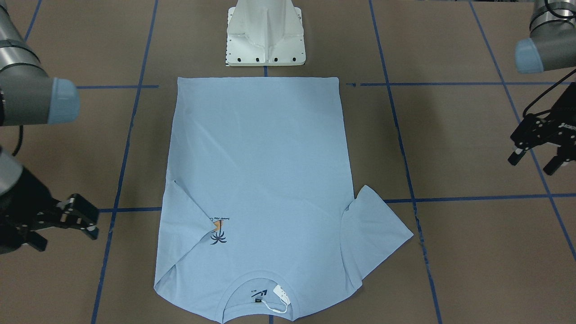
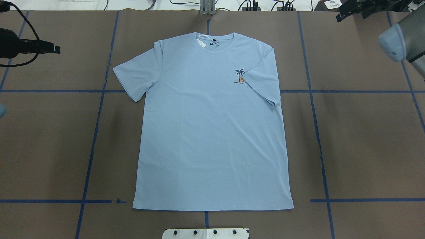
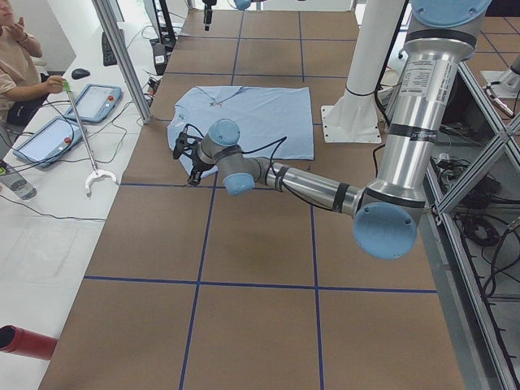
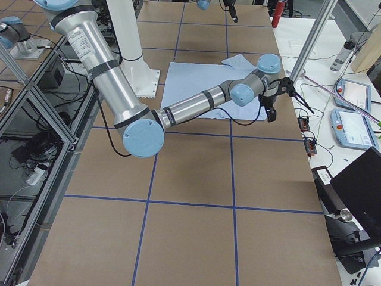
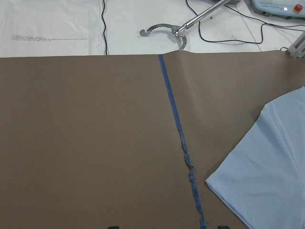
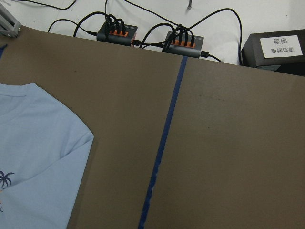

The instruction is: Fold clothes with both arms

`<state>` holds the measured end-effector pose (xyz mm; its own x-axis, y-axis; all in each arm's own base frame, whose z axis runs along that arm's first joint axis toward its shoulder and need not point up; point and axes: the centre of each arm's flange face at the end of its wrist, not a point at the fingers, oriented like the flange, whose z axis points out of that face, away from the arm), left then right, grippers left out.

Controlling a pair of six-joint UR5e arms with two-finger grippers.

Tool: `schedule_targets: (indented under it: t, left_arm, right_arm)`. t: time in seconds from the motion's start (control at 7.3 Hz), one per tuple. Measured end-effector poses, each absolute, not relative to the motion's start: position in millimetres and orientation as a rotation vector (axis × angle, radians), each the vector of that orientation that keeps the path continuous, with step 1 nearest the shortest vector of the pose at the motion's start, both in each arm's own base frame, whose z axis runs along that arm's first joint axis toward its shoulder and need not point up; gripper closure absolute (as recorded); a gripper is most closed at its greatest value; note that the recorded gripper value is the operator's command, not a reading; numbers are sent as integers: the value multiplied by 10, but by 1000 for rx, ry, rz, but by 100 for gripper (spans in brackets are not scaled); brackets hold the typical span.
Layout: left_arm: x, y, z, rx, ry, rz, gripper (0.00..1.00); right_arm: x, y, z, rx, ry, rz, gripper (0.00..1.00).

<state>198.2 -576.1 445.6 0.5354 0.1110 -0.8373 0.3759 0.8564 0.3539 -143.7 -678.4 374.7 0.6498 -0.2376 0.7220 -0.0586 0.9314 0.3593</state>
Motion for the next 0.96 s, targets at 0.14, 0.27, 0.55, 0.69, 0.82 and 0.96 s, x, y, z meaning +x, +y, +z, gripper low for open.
schedule_targets:
  t: [0.14, 0.27, 0.55, 0.69, 0.82, 0.96]
  left_arm:
    - [2320, -5923, 4498, 534, 1013, -195, 39]
    - [2734, -6035, 4554, 533, 1017, -224, 40]
    - [3425, -6094, 4564, 536, 1017, -277, 43]
    - [3636, -6068, 4576, 538, 1008, -285, 43]
    - [3757, -6078, 4598, 536, 998, -287, 43]
    - [3850, -6128, 4614, 532, 987, -287, 43]
  right_arm:
    - [-1334, -6773, 3822, 374, -861, -112, 0]
    - [-1295, -6763, 3862, 375, -859, -114, 0]
    - [-1274, -6746, 3933, 371, -855, -113, 0]
    - [-1272, -6743, 3953, 370, -853, -112, 0]
    - [-1274, -6741, 3962, 369, -851, -112, 0]
    - [-1274, -6739, 3974, 368, -850, -111, 0]
